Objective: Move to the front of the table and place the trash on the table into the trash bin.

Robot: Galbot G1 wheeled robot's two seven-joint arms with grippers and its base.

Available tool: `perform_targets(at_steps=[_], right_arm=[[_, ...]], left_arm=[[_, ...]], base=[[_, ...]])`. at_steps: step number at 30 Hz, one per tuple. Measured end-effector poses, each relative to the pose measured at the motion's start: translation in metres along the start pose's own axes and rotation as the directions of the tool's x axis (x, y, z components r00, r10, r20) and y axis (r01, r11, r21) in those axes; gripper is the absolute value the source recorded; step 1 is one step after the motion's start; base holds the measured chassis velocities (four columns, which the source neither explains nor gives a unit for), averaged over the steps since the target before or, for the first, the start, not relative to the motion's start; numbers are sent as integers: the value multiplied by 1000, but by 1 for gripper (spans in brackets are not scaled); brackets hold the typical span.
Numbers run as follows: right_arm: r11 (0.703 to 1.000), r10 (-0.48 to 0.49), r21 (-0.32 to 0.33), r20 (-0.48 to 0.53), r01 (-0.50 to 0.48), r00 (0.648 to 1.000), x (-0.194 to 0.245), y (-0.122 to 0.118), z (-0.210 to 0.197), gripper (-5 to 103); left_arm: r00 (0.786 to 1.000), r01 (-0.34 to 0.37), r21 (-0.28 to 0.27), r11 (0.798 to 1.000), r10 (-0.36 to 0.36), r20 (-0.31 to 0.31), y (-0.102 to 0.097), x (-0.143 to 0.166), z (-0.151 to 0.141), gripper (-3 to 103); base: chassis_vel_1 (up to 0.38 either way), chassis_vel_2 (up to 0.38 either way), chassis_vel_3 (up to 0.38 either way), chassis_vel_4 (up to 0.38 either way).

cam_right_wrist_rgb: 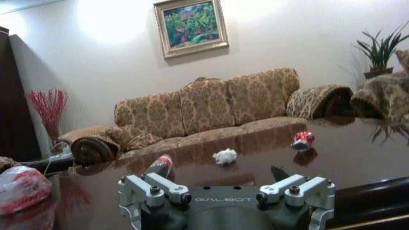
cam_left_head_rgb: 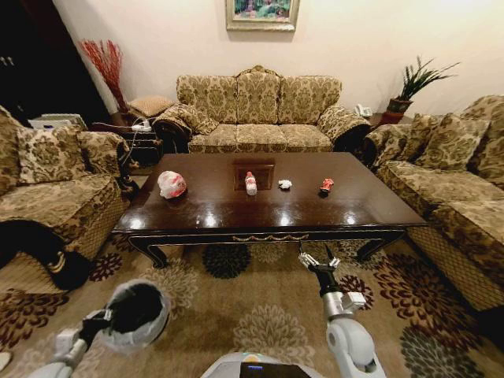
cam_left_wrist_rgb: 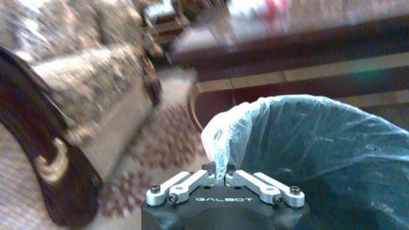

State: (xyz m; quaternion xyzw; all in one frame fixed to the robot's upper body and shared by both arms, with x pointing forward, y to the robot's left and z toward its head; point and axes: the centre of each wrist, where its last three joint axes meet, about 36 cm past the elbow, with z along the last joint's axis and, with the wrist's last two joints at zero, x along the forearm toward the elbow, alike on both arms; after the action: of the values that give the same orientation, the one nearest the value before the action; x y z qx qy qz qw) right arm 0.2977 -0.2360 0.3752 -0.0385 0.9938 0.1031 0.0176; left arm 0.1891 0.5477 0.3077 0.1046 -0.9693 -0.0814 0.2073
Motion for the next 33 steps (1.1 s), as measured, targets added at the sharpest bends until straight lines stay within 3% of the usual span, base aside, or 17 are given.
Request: perform_targets(at_steps=[4,11,18,26,29,33], right_arm=[[1000,-7,-3,-2,7,1000,-2,-3,-4,100],[1000,-7,-23,10,7,1000,-9,-6,-7,100],[997,-6,-72,39,9,999,-13,-9,-10,100],[994,-61,-85,114,71,992,-19,-12,-24,100],[993,-80,-80,122,90,989,-20,-12,-27,100],[994,-103,-29,130,107,986,-21,-9,-32,100]], left_arm=[[996,51,35,998,-53,67,1,20,-23,3],[987,115,29,993,-118,111,5,58,-44,3],[961,207,44,977,-211,179,10,94,-61,3],[881,318,28,948,-307,360,34,128,-145,3],[865,321,38,946,-310,394,36,132,-161,3],[848,262,71,963,-264,459,27,129,-199,3]], base=[[0,0,0,0],[0,0,0,0],[0,0,0,0],[0,0,0,0],[0,0,0,0],[0,0,0,0]])
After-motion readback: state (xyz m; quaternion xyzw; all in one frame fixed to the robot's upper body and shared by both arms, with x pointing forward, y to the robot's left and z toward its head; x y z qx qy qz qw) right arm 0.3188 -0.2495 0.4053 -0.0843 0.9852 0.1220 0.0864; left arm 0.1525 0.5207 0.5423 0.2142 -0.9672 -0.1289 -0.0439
